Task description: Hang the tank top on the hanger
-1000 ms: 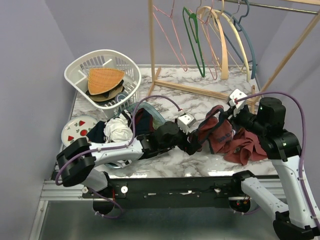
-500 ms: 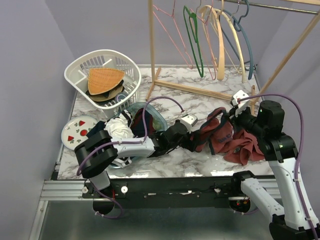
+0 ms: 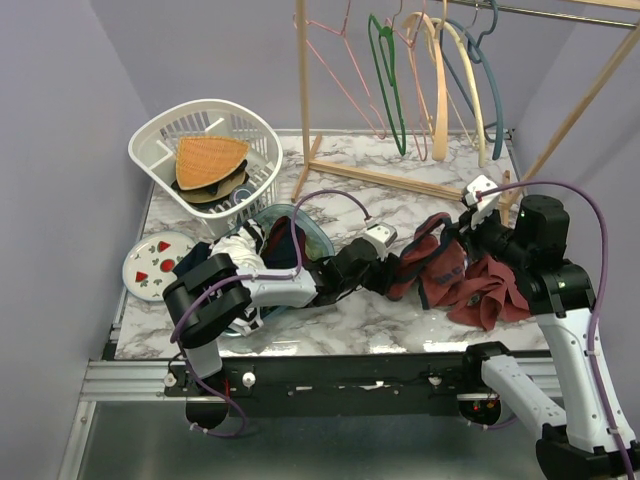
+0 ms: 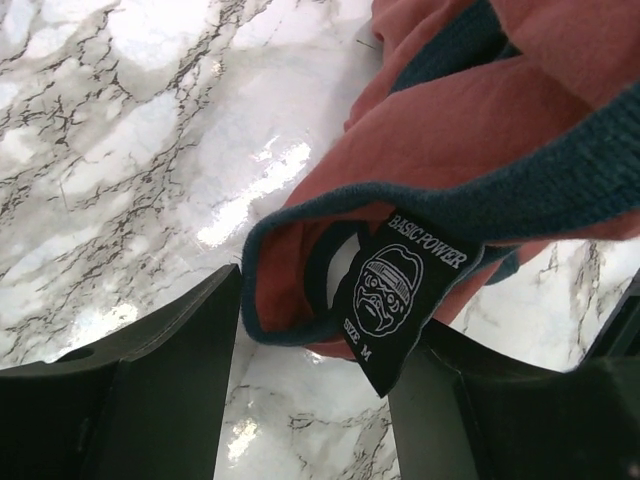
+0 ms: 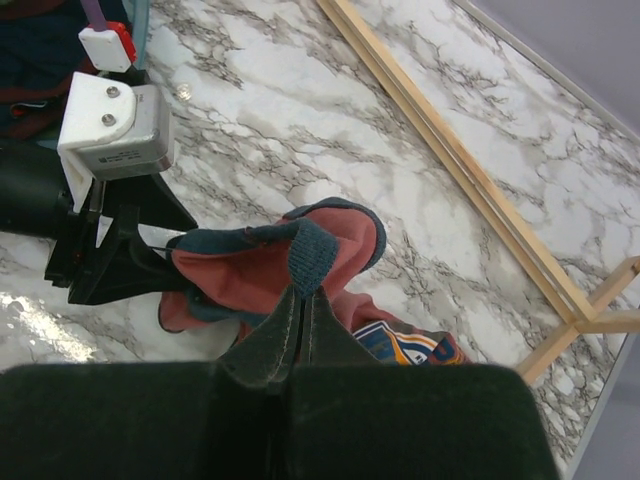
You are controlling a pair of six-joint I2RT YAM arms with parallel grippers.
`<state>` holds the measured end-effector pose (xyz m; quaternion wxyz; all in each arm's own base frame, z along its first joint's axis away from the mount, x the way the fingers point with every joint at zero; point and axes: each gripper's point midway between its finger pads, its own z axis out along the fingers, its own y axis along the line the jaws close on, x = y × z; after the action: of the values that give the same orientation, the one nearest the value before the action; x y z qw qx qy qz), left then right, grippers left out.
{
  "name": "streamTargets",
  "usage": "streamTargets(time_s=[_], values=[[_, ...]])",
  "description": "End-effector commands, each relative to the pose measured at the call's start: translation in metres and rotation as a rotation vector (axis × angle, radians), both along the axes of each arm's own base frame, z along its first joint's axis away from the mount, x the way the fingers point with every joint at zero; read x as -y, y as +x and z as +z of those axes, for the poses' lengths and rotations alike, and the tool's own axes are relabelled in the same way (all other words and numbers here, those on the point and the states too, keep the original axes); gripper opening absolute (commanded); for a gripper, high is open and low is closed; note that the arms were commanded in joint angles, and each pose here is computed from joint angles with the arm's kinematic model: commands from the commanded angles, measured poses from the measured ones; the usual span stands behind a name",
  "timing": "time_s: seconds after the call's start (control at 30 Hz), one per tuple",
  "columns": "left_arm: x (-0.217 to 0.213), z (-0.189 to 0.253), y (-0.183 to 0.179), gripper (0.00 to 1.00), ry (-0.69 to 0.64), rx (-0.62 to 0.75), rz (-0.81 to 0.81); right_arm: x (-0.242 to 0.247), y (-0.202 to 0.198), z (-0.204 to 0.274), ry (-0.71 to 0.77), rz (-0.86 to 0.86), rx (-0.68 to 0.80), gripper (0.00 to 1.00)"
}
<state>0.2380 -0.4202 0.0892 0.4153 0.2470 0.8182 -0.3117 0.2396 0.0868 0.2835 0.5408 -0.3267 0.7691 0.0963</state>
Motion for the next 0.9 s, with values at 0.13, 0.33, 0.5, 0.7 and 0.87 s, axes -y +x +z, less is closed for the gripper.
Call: streamTargets(time_s=[0.13,0.33,0.5,0.7,0.87], values=[[-0.006,0.009,0.005,0.63,-0.053,0.006,-0.017,-0.008,-0.006,0.015,0.020,0.056,-0.012,0.01],[0.003,0.021,-0.007,0.64,-0.134,0.004,-0.107,-0.010,-0.008,0.011,0.019,0.071,-0.028,0.01],[-0.003,0.027,-0.004,0.65,-0.181,-0.001,-0.113,-0.014,-0.012,0.008,0.024,0.100,-0.048,0.01],[-0.009,0.033,0.001,0.68,-0.241,-0.029,-0.113,-0.018,-0.015,0.007,0.031,0.127,-0.060,0.01],[-0.003,0.020,0.001,0.66,-0.230,-0.062,-0.126,-0.019,-0.015,0.008,0.033,0.132,-0.064,0.01]])
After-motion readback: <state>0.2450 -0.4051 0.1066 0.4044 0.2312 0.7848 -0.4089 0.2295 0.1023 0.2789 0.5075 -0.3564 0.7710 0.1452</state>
